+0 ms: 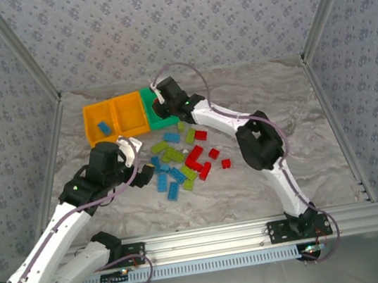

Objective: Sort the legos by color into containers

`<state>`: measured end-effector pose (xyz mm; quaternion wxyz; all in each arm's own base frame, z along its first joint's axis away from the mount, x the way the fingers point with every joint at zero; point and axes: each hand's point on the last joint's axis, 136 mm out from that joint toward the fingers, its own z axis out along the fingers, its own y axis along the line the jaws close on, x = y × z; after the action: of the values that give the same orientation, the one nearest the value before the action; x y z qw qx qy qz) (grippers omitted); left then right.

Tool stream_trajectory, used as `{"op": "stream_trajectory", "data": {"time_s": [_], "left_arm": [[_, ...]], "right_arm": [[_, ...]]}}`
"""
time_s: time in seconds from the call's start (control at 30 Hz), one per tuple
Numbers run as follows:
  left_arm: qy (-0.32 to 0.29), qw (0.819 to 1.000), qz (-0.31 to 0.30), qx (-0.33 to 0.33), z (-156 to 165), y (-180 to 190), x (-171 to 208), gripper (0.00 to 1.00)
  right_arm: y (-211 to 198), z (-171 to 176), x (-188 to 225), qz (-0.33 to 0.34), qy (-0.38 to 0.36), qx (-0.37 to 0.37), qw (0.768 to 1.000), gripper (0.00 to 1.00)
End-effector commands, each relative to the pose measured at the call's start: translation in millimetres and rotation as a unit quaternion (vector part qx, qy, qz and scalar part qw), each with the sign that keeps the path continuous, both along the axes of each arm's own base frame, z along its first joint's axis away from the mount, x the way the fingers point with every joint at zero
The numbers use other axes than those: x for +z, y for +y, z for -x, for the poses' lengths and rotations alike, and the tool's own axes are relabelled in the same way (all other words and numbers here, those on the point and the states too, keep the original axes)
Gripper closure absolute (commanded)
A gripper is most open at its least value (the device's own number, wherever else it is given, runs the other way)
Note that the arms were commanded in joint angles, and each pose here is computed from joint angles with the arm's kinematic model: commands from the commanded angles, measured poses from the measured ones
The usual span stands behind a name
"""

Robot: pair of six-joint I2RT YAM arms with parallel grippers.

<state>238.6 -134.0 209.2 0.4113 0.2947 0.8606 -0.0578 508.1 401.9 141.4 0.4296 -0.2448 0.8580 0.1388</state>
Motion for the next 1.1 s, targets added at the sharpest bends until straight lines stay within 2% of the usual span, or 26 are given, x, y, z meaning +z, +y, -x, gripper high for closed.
{"op": "stream_trajectory", "data": {"time_s": [0.0,0.13,0.37,0.57,0.7,0.8,0.9,0.97,1.07], "left_arm": [[-0.015,1.0,-0.003,0.017,-3,7,3,0.01],[-0.012,1.0,-0.015,0.025,-6,10,-1,0.01],[-0.006,0.999,-0.024,0.028,-8,11,-5,0.01],[-0.003,0.999,-0.003,0.042,-12,8,-3,0.01],[0.036,0.994,0.057,0.083,-18,-2,9,0.02],[0.07,0.981,0.125,0.131,-33,-21,13,0.07],[0.089,0.967,0.185,0.151,-56,-51,10,0.12],[0.105,0.959,0.195,0.178,-76,-64,-1,0.18],[0.139,0.951,0.183,0.206,-103,-87,-24,0.26]], "right_arm": [[5,-15,-2,0.019,0.012,-0.009,1.0,0.66],[8,-19,2,0.033,0.022,-0.01,0.999,0.54],[0,-2,41,0.039,0.017,0.001,0.999,0.53],[-32,46,97,0.031,-0.007,0.023,0.999,0.53],[-71,92,119,0.002,-0.012,0.027,1.0,0.49],[-101,136,120,-0.013,0.011,0.031,0.999,0.41],[-123,180,110,-0.033,0.047,0.034,0.998,0.3],[-136,202,99,-0.047,0.071,0.027,0.996,0.22],[-159,230,74,-0.079,0.111,-0.012,0.991,0.05]]}}
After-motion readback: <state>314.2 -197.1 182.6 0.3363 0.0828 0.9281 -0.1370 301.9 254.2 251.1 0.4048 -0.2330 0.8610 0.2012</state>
